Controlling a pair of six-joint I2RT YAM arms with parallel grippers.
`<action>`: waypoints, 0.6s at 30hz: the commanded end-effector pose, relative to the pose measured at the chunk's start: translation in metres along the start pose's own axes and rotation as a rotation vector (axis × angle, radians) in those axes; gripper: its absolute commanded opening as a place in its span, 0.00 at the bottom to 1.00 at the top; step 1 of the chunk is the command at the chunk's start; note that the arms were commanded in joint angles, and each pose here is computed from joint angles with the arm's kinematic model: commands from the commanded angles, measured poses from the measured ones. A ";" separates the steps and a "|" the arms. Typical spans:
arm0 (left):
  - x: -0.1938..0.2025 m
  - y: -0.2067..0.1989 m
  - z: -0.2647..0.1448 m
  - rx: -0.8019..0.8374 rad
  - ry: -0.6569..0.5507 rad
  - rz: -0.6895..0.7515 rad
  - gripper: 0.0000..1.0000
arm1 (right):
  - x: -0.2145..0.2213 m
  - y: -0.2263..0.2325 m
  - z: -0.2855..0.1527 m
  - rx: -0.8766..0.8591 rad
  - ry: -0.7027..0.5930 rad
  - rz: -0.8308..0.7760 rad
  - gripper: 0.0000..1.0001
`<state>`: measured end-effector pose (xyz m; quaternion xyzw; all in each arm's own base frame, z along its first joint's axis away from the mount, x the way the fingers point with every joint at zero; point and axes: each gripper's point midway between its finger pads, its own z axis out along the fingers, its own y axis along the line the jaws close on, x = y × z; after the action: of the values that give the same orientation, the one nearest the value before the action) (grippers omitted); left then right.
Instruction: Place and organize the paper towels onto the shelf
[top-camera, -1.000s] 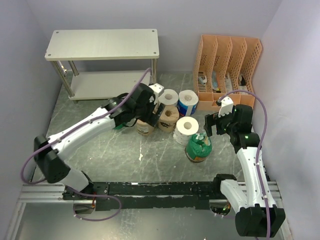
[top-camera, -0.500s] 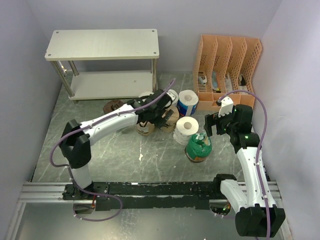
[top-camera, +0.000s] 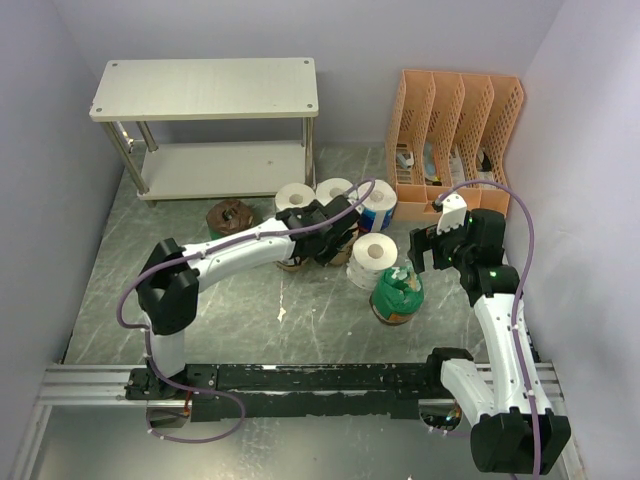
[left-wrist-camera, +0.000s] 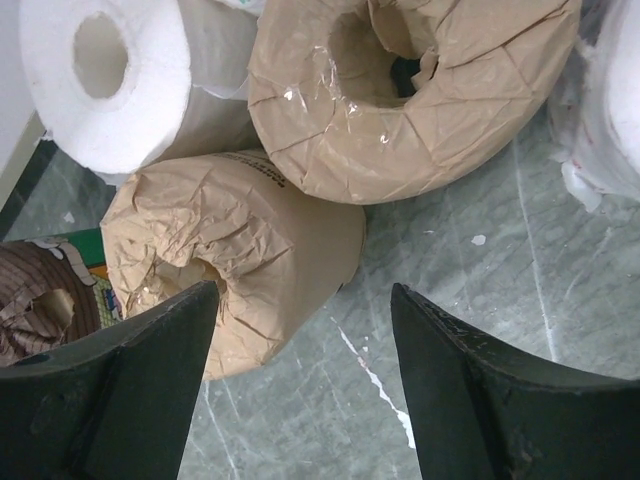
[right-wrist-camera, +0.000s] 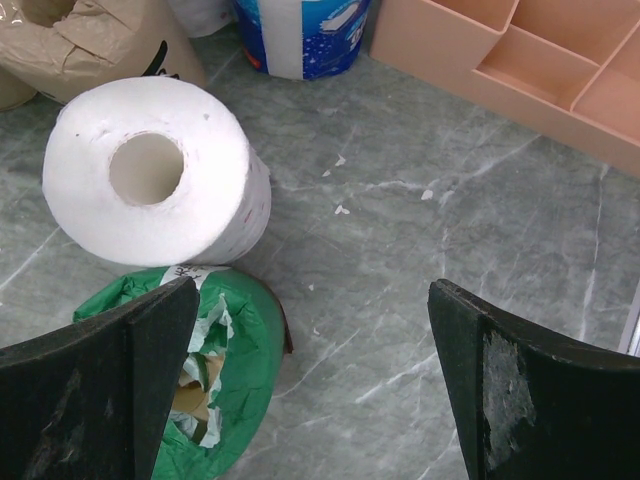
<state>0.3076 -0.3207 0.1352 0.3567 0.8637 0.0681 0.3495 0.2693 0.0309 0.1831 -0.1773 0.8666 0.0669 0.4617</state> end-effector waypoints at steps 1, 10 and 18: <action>0.007 0.007 -0.002 -0.081 0.024 0.019 0.81 | 0.001 -0.005 0.003 0.014 -0.006 -0.005 1.00; 0.020 0.009 0.001 -0.160 0.060 0.053 0.83 | 0.000 -0.004 0.002 0.013 -0.012 -0.008 1.00; 0.028 0.007 0.015 -0.196 0.081 0.068 0.78 | 0.000 -0.003 0.001 0.006 -0.013 -0.011 1.00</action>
<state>0.3031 -0.3025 0.1182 0.3546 0.8568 0.1521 0.3420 0.2696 0.0310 0.1823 -0.1774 0.8673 0.0674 0.4602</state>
